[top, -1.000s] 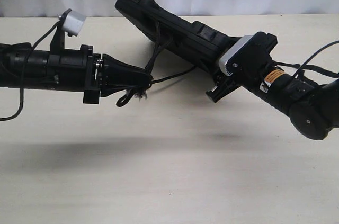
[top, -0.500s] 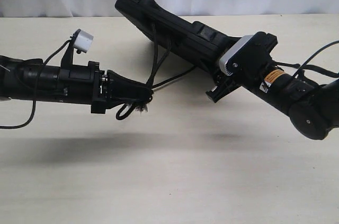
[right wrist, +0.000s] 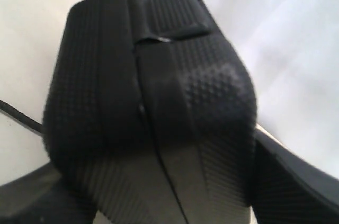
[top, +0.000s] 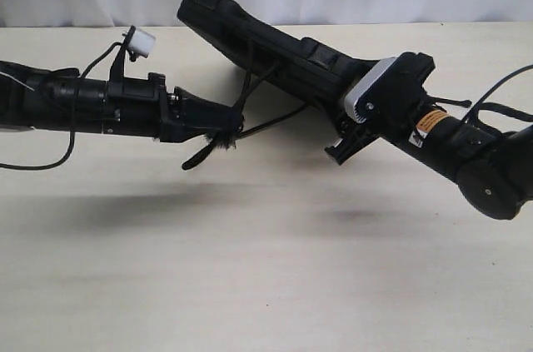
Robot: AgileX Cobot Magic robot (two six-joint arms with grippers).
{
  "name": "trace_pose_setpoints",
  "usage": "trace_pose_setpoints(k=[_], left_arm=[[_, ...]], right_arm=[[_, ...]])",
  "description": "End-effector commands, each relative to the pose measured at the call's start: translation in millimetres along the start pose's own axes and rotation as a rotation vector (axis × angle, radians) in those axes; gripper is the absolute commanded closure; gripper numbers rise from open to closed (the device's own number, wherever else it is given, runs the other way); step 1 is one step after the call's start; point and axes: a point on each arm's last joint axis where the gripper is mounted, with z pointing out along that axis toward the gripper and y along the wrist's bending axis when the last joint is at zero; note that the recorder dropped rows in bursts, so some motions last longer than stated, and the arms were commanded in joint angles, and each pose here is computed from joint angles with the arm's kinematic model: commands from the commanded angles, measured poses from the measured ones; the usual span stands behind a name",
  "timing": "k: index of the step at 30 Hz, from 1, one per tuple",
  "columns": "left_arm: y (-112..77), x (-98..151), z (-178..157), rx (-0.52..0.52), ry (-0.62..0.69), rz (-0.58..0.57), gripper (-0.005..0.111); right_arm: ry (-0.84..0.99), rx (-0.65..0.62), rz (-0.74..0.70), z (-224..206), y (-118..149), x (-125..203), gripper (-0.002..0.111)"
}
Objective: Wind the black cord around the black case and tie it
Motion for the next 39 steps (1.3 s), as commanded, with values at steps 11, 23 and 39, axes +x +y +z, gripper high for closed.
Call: trace_pose_setpoints(k=[11, 23, 39], left_arm=[[24.6, 11.4, 6.5, -0.111, 0.111, -0.169, 0.107], [34.2, 9.5, 18.4, -0.286, 0.178, -0.193, 0.107], [20.5, -44.0, 47.3, -0.215, 0.259, -0.185, 0.107]], right_arm=[[0.106, 0.056, 0.105, -1.2, -4.2, 13.2, 0.104], [0.103, 0.046, 0.096, -1.1, -3.3, 12.8, 0.104], [0.136, 0.035, 0.098, -1.7, -1.9, 16.0, 0.104]])
